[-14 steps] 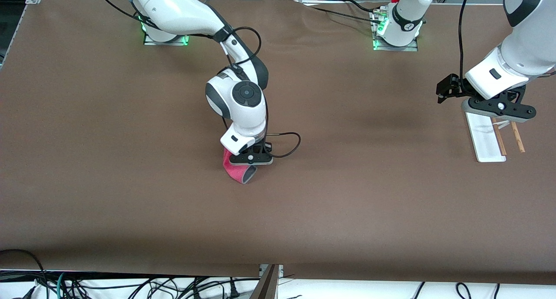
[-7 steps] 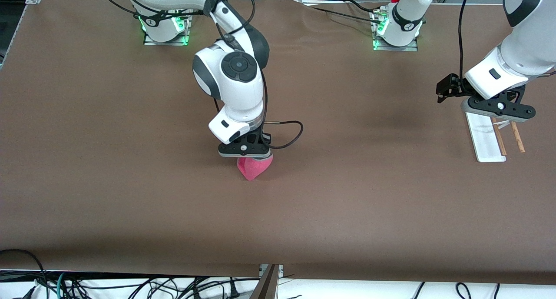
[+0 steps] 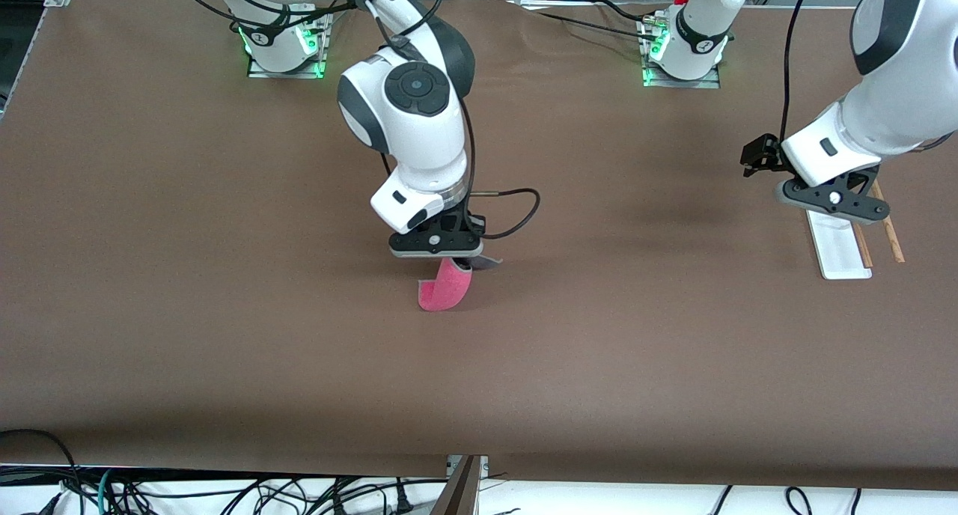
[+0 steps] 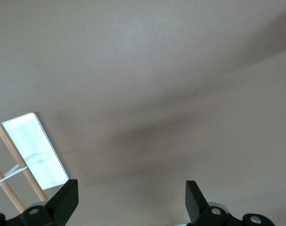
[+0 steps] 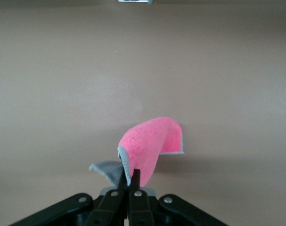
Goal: Pass towel and hang on rack
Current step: 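Lift the towel with the right gripper while the left gripper approaches, then bring the left gripper to the hanging towel beside the right gripper, then grasp the towel with the left gripper and open the right gripper, then carry the towel toward the rack while the right gripper withdraws, then lower the towel over the wooden rods with the left gripper, then release the towel and raise the left gripper from the rack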
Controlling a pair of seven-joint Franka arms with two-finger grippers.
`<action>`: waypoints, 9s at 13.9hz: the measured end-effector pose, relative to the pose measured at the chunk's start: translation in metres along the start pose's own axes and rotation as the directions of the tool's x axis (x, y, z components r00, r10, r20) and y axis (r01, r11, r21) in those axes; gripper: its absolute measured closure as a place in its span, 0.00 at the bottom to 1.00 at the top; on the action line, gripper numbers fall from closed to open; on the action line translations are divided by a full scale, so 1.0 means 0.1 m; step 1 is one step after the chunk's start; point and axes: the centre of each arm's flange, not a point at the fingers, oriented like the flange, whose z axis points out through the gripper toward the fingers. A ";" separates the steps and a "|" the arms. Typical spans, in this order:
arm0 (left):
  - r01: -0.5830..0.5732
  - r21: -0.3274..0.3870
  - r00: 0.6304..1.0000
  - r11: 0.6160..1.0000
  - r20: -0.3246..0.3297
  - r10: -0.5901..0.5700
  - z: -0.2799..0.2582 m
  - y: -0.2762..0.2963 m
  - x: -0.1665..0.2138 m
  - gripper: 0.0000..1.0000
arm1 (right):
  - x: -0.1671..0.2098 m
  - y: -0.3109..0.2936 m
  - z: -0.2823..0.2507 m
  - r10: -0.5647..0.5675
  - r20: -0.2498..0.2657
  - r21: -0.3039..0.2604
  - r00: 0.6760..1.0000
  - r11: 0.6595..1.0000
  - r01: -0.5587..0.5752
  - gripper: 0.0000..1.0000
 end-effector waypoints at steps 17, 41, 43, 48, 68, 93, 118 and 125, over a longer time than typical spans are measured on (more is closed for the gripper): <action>-0.379 -0.438 0.916 0.815 -0.302 0.263 0.95 0.39 0.64 0.00 | -0.69 -0.87 -1.14 -0.031 -0.080 0.160 0.996 0.986 0.043 0.99; -0.820 -0.213 0.503 0.532 -0.713 0.489 1.93 1.90 0.20 0.52 | -0.92 -1.12 -1.24 0.092 -0.073 0.218 0.993 0.973 -0.074 0.99; -0.820 -0.212 0.502 0.532 -0.713 0.489 1.93 1.89 0.20 0.72 | -0.92 -1.12 -1.24 0.092 -0.073 0.218 0.993 0.973 -0.074 0.99; -0.820 -0.210 0.501 0.533 -0.714 0.489 1.93 1.88 0.20 0.98 | -0.92 -1.12 -1.24 0.092 -0.073 0.218 0.993 0.973 -0.074 0.99; -0.824 -0.190 0.526 0.534 -0.604 0.599 1.01 -0.13 0.27 0.98 | -0.09 0.14 -1.58 -0.155 -0.064 0.039 0.986 0.987 0.158 0.00; -0.561 -0.015 0.810 0.827 0.197 0.553 2.11 -4.25 -1.26 0.98 | 0.75 4.76 -1.68 -0.050 0.268 -0.148 0.962 0.985 0.092 0.00; -0.081 -0.107 0.997 0.991 -0.008 0.081 0.12 -2.38 -0.18 0.00 | 0.07 4.75 -1.85 0.002 0.300 -0.024 0.954 1.000 0.005 0.00; 0.059 -0.074 0.998 0.996 -0.024 -0.061 -0.44 -1.04 0.14 0.00 | 0.10 4.76 -1.86 0.002 0.288 -0.035 0.958 0.999 0.008 0.00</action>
